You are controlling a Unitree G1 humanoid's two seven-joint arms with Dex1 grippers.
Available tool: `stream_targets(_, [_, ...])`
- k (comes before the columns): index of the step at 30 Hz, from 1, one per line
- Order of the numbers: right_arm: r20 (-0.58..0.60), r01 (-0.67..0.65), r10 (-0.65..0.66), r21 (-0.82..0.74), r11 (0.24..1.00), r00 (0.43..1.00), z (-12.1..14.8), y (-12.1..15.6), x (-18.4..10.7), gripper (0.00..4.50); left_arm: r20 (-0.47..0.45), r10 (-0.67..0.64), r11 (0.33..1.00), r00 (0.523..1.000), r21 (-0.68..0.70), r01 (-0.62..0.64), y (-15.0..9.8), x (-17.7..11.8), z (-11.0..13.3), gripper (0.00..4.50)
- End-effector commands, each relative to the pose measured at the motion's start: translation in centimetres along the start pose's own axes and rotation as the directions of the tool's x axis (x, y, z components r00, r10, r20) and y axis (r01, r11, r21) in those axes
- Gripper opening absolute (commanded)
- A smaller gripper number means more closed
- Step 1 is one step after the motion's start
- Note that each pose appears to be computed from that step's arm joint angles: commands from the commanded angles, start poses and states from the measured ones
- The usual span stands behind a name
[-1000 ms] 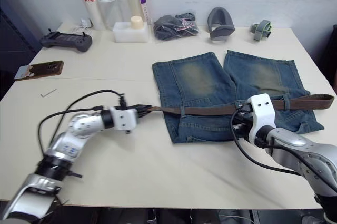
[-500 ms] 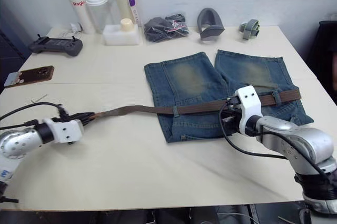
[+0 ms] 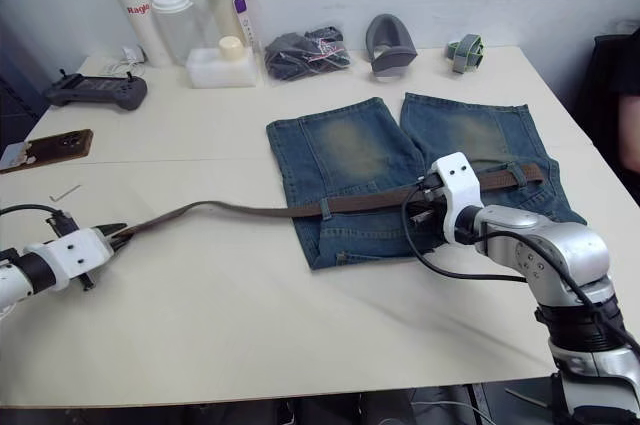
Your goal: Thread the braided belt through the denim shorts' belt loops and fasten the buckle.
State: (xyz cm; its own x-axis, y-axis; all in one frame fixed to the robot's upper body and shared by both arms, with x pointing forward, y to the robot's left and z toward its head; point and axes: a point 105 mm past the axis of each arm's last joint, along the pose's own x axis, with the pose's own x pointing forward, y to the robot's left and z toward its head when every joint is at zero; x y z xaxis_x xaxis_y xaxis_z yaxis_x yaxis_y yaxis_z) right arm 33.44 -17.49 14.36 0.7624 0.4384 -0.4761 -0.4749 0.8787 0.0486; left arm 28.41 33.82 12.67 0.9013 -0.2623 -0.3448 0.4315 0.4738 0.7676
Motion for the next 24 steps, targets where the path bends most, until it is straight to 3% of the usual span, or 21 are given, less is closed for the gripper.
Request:
stream_targets(1, [-0.045,-0.015,0.017,0.039,0.999,0.999,-0.9,0.0,-0.2,0.0,0.057,0.005,0.992,0.998,-0.127,0.002,0.7,0.8,1.4,2.8])
stream_targets(3, [-0.038,-0.014,0.016,0.04,0.999,0.999,-0.6,-0.2,-0.6,0.0,0.114,0.015,0.985,0.993,-0.171,0.005,1.6,1.3,2.9,3.58])
stream_targets(5, [-0.005,-0.047,0.047,0.035,0.998,0.999,0.2,0.2,-1.5,0.0,0.254,-0.023,0.967,0.967,-0.241,0.087,1.9,2.1,6.1,4.45])
stream_targets(6, [0.015,-0.065,0.064,0.027,0.998,0.998,0.6,0.4,-1.9,0.0,0.324,-0.06,0.956,0.944,-0.255,0.148,1.7,2.4,7.8,4.48])
stream_targets(8, [0.059,-0.166,0.169,-0.047,0.985,0.984,1.9,2.1,-3.8,0.0,0.5,-0.196,0.887,0.844,-0.275,0.369,0.0,3.2,12.8,4.48])
stream_targets(9, [0.066,-0.2,0.205,-0.072,0.977,0.977,2.1,2.7,-4.4,0.0,0.546,-0.241,0.857,0.802,-0.269,0.44,-0.5,3.3,14.3,4.48])
stream_targets(11, [0.038,-0.252,0.258,-0.117,0.96,0.965,2.0,3.8,-5.9,0.68,0.637,-0.449,0.675,0.626,-0.218,0.705,-3.7,2.2,17.7,4.5])
stream_targets(12, [0.027,-0.263,0.269,-0.13,0.956,0.963,1.9,4.0,-6.3,1.0,0.648,-0.504,0.613,0.571,-0.198,0.765,-4.6,1.7,18.4,4.5])
stream_targets(13, [0.015,-0.263,0.268,-0.148,0.953,0.963,1.7,4.2,-7.0,1.6,0.671,-0.547,0.557,0.5,-0.155,0.816,-5.4,1.6,19.8,4.5])
stream_targets(18, [-0.009,-0.232,0.234,-0.163,0.959,0.972,1.1,3.9,-9.5,3.58,0.71,-0.633,0.482,0.307,0.051,0.875,-8.0,4.0,25.5,4.5])
stream_targets(19, [-0.019,-0.212,0.211,-0.159,0.964,0.977,0.8,3.5,-9.8,3.95,0.691,-0.661,0.494,0.292,0.108,0.863,-8.9,5.0,26.6,4.5])
stream_targets(20, [-0.035,-0.192,0.188,-0.159,0.968,0.981,0.3,3.2,-10.0,4.44,0.672,-0.675,0.521,0.305,0.142,0.842,-9.6,6.1,27.4,4.5])
stream_targets(24, [-0.069,-0.075,0.063,-0.172,0.982,0.996,-0.8,1.8,-11.2,4.44,0.644,-0.724,0.508,0.248,0.255,0.823,-12.9,8.0,29.7,4.5])
